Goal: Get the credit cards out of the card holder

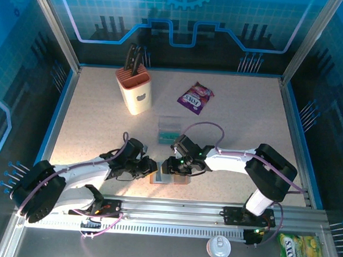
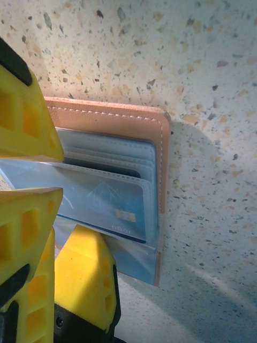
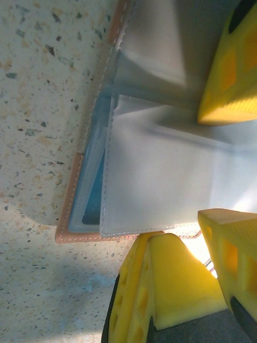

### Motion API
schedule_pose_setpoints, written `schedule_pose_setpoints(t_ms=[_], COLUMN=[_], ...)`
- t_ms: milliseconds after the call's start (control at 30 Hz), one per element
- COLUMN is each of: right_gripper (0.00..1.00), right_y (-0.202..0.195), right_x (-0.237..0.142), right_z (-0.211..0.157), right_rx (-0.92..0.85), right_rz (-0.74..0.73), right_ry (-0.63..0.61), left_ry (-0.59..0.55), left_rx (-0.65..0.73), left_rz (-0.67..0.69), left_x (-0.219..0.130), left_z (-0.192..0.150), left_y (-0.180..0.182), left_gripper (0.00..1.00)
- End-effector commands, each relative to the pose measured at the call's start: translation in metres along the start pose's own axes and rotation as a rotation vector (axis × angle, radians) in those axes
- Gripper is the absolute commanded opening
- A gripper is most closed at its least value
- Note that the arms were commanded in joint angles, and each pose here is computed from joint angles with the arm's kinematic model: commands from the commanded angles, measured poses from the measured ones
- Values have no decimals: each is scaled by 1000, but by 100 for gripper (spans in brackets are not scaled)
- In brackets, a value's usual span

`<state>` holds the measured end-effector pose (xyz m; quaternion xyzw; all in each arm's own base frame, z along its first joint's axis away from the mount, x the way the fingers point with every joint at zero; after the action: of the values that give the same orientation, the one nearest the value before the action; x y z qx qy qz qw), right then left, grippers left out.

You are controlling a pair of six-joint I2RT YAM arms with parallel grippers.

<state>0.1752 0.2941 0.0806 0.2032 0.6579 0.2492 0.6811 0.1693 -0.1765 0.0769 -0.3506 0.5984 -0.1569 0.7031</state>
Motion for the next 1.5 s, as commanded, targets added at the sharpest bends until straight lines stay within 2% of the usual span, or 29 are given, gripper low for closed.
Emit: schedule_pose_setpoints(t_ms=[0,800,1133,1467], right_gripper=[46,46,46,46], right_y=[-7,-7,-8,-8], right_x=[0,0,0,0], right_z=[-3,-3,-3,-3], right_rx=[8,7,6,7], right_rz=[-8,-7,-10,-10], right_ry=[11,12,16,16], left_ry=[-16,-25,-52,-41], left_rx=[4,15,4,13], left_rz=[-35,-22,28,-43], left_x=[-6,-9,-13,-11], left_z=[5,6,7,8], left_y=[-12,-13,-6,-17], left_gripper=[21,22,24,28])
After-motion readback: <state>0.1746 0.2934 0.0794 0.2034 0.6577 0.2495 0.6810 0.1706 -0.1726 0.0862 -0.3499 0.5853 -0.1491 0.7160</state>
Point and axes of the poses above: each hand's point on the last joint's axis, 136 mm out from that joint toward the fingers, its own x axis out along the fingers, its own y axis along the line the jaws close on, z = x × y, the point moved 6 cm from there along -x, back along the fingers, and after that the axes turned 4 degrees about x, right-handed, at the moved point
